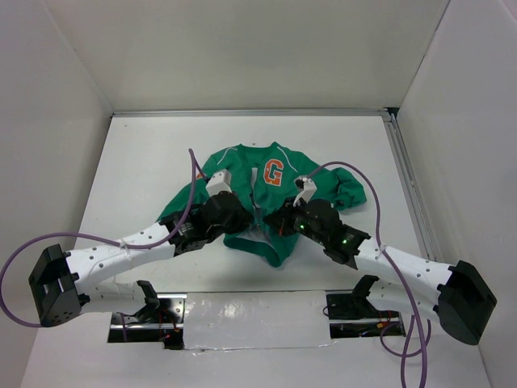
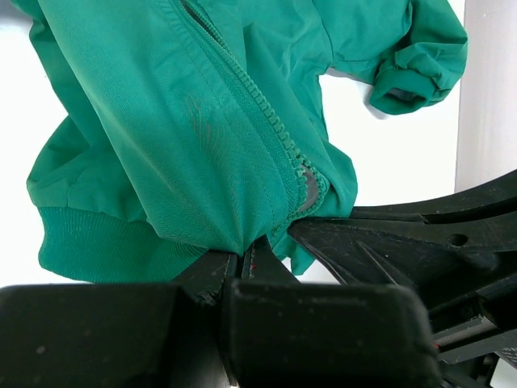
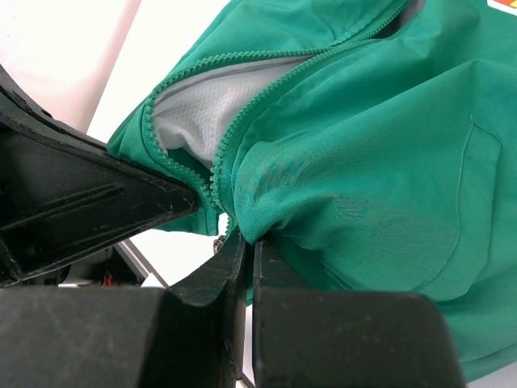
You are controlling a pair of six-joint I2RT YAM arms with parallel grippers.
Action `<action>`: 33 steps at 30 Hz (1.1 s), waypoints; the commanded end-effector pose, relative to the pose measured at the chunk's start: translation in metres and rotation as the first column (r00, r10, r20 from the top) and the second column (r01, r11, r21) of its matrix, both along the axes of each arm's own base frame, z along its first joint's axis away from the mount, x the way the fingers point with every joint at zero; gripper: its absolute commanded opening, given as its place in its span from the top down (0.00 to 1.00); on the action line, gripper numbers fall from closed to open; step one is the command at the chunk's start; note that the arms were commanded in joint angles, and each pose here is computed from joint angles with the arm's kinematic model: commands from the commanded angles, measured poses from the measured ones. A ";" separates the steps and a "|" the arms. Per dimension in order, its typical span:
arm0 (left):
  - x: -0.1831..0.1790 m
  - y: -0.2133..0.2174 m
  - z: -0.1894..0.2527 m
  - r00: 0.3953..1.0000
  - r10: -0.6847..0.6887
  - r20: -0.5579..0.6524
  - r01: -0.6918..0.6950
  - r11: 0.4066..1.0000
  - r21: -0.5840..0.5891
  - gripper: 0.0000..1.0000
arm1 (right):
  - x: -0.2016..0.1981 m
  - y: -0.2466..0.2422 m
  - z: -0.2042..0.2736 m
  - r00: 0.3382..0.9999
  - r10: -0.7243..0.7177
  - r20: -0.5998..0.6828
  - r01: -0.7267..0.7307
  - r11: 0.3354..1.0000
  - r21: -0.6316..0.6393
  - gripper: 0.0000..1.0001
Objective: Zip up the jacket
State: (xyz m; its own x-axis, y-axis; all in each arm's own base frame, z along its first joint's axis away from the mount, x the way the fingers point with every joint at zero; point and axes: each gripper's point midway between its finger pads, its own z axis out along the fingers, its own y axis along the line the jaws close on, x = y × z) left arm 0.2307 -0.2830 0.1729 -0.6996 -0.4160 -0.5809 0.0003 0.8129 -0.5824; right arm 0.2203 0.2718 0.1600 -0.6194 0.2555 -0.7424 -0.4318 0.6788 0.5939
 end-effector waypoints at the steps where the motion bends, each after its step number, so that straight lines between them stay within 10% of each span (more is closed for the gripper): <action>1: 0.004 0.000 0.013 0.999 0.002 0.046 0.000 1.000 -0.029 1.00 | 0.008 0.004 0.044 0.995 -0.007 0.096 -0.001 0.996 0.085 1.00; 33: -0.009 -0.025 0.030 0.953 -0.222 0.205 0.243 0.967 -0.079 1.00 | 0.003 0.006 0.045 0.994 0.052 0.095 -0.060 0.995 0.083 1.00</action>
